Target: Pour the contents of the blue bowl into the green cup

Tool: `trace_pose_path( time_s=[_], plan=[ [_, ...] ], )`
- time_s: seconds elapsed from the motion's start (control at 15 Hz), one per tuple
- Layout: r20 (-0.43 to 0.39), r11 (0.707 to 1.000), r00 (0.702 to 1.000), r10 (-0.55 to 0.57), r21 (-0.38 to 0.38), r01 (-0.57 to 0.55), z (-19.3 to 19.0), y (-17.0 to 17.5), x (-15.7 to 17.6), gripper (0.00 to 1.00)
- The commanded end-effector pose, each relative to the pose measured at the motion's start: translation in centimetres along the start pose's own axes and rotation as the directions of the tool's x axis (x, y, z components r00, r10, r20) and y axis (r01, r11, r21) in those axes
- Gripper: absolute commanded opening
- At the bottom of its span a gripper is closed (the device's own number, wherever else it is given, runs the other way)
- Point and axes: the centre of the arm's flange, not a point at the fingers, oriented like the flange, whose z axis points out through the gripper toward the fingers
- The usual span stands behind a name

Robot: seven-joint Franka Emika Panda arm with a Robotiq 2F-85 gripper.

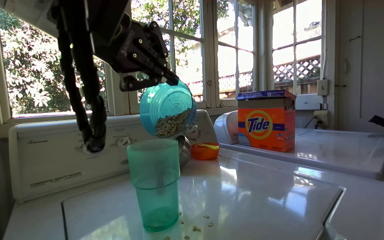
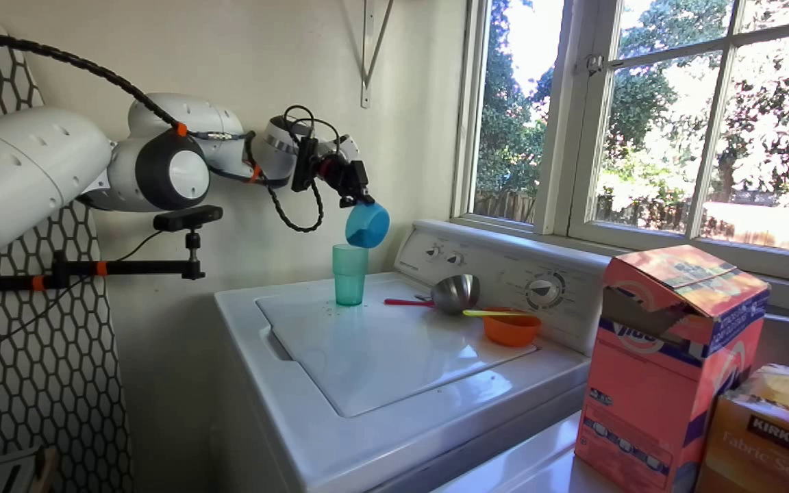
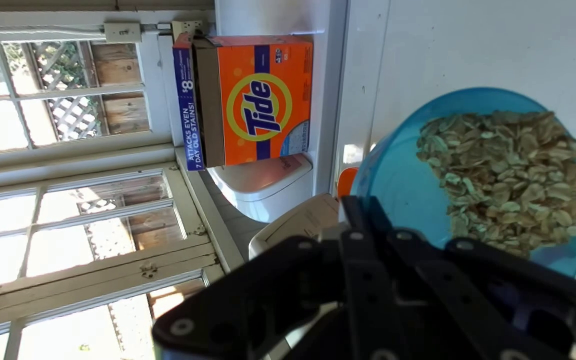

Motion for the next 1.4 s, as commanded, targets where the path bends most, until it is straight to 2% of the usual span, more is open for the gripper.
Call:
trace_pose_path(
  time_s=[0.0,0.8,1.33],
  plan=[
    [-0.021,1.000,1.000,-0.014,-0.008,0.014,-0.4,-0.2,0.6,0.01],
    [-0.037,0.999,0.999,-0.038,-0.040,0.036,-1.2,-2.0,0.6,0.01],
    [-0.044,1.000,0.999,-0.006,-0.029,0.004,-1.4,-0.8,-0.4,0.01]
  ],
)
